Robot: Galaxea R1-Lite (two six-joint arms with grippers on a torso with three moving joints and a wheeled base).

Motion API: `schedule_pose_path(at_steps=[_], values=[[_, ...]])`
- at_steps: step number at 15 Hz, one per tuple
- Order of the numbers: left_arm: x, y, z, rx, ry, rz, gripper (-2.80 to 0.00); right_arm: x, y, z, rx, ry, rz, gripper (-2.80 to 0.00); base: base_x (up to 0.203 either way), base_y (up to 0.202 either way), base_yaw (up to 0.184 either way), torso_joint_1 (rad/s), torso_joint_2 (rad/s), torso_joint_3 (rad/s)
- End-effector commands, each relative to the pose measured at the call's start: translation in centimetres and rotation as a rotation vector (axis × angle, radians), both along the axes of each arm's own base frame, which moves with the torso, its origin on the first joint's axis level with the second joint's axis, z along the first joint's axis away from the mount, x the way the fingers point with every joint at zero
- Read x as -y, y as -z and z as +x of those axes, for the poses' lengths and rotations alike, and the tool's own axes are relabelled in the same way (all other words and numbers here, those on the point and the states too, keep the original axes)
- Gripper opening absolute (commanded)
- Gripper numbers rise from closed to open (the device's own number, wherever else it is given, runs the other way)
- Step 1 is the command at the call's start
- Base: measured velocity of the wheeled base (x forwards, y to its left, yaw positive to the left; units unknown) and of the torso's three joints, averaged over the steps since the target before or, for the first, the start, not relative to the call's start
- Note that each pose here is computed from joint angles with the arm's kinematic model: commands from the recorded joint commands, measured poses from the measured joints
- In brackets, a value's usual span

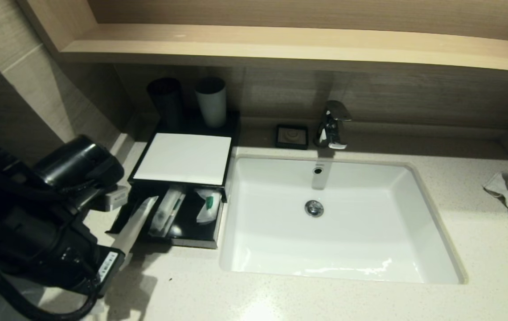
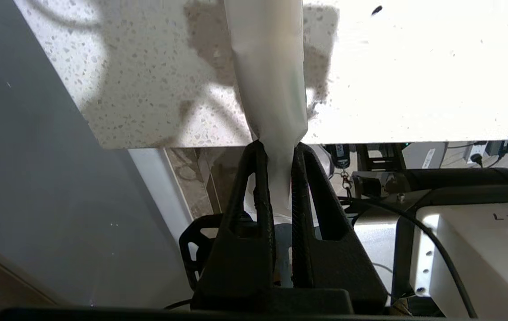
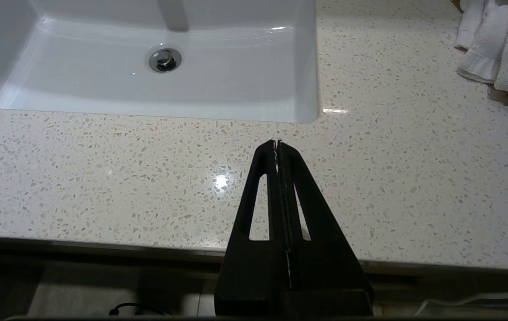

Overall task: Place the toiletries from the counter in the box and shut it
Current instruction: Place the bathroom toiletry into the drawer

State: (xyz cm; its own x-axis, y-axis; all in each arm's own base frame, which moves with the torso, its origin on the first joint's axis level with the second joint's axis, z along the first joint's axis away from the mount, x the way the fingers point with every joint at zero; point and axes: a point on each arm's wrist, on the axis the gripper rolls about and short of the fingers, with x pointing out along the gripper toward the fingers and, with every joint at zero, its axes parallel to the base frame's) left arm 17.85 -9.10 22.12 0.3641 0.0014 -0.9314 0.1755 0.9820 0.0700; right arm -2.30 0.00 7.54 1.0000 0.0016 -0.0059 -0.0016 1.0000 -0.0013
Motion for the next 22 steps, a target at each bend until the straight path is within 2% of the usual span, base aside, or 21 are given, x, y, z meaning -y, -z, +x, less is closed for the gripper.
schedule_pose_path(at_steps=[1, 13, 22], values=[[0.7, 0.7, 1.3, -0.03, -0.002, 0.019, -2.8, 0.0, 0.0, 0.0, 0.0, 0.0, 0.0, -2.8, 0.0, 0.0, 0.0, 0.0, 0.0, 0.0], [0.1, 0.5, 4.7, -0.011, -0.039, 0.027, -2.8, 0.0, 0.0, 0.0, 0.0, 0.0, 0.0, -2.8, 0.0, 0.0, 0.0, 0.0, 0.0, 0.0], [0.8, 0.3, 6.9, 0.005, -0.046, 0.02, -2.8, 0.0, 0.0, 0.0, 0.0, 0.0, -0.001, -2.8, 0.0, 0.0, 0.0, 0.0, 0.0, 0.0]])
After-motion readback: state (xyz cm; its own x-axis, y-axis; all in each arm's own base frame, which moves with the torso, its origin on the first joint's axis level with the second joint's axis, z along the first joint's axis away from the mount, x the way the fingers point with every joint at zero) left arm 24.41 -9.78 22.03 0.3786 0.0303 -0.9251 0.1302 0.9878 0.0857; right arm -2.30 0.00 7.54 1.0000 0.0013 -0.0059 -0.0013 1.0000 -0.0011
